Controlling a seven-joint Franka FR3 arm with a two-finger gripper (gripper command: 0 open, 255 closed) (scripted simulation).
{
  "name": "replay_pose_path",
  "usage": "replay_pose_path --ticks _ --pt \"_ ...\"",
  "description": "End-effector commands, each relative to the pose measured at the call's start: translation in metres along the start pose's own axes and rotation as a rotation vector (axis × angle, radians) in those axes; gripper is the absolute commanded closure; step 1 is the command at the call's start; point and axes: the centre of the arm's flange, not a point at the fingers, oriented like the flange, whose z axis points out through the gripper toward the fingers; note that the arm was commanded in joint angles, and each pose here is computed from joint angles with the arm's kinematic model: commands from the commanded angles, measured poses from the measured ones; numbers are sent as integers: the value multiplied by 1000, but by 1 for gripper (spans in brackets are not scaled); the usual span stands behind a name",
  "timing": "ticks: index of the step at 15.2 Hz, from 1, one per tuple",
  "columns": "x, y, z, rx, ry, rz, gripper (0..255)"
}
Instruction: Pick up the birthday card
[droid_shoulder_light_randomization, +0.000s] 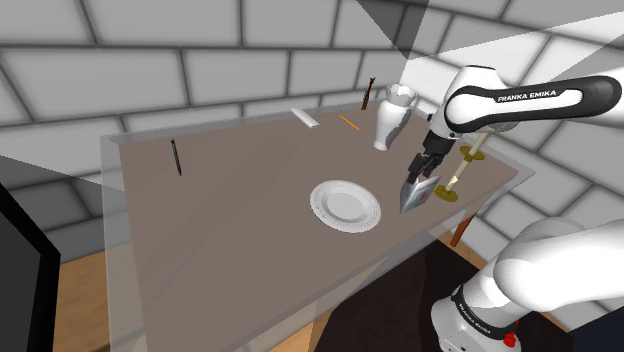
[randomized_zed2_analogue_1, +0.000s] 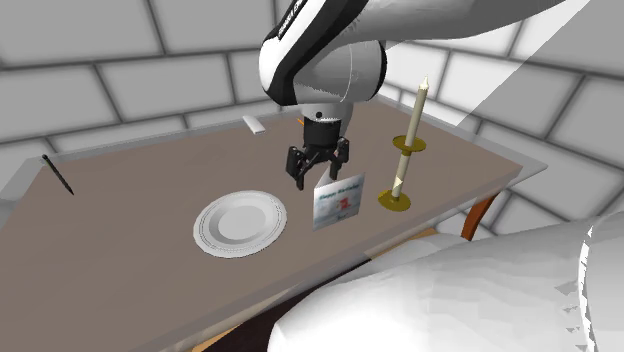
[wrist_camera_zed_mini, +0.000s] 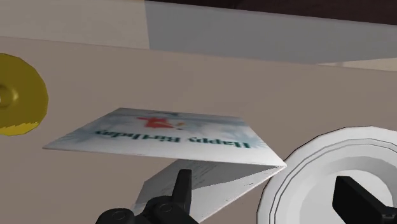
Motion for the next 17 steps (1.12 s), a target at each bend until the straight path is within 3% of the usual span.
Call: replay_pose_path --ticks 1,7,8,17 --pt "1 3 11 0 0 -1 0" --pt "2 5 35 0 0 -1 0" --pt "2 5 35 0 0 -1 255" --pt "2 5 35 0 0 -1 255"
